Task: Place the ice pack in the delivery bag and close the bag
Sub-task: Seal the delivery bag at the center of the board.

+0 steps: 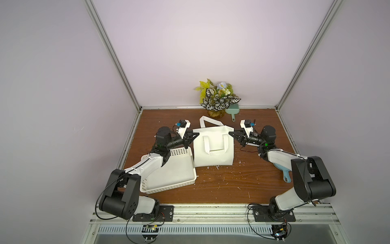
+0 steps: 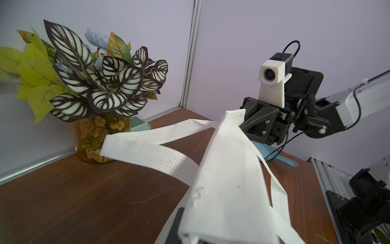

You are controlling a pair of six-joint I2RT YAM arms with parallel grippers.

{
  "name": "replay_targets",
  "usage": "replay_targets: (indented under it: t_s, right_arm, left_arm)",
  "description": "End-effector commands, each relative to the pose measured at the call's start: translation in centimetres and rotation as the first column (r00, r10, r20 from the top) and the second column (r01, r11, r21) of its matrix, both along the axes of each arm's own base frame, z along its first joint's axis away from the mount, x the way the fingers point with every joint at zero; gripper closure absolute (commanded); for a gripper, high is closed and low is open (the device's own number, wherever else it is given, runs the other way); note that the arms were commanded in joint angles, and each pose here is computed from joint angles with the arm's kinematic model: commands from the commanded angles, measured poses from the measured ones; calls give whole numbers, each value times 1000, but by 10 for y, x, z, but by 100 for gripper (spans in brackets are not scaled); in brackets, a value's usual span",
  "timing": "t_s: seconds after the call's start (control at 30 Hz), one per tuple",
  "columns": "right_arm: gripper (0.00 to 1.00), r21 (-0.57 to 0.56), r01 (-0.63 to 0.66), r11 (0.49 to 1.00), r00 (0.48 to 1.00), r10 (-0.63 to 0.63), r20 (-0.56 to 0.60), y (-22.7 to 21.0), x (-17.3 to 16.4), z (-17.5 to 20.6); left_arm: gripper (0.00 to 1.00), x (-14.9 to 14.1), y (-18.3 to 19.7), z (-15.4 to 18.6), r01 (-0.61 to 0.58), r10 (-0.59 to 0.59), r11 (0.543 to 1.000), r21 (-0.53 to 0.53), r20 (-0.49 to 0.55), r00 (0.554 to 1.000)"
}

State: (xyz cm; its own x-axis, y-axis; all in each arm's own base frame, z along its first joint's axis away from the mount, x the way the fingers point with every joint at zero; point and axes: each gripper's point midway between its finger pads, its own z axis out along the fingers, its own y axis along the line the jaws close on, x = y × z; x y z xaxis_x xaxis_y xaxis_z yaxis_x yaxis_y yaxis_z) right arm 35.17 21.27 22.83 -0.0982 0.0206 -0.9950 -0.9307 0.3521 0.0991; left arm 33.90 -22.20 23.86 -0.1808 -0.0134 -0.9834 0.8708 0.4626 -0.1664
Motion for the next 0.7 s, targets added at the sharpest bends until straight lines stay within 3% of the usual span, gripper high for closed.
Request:
replay_targets:
  t_s: [0.0, 0.13, 0.67]
  right_arm:
    - [72, 10, -31, 999, 997, 30, 74, 3, -6, 27]
    - [61, 17, -37, 999, 996, 36, 78, 3, -8, 32]
    - [62, 77, -75, 994, 996, 71, 46, 2, 0, 55]
  left_arm:
    - [91, -1, 0, 10, 24, -23, 999, -22, 34, 999]
    - [100, -2, 0, 10, 27, -27, 999, -22, 37, 999]
    - [100, -3, -2, 10, 48, -47, 999, -20, 45, 998]
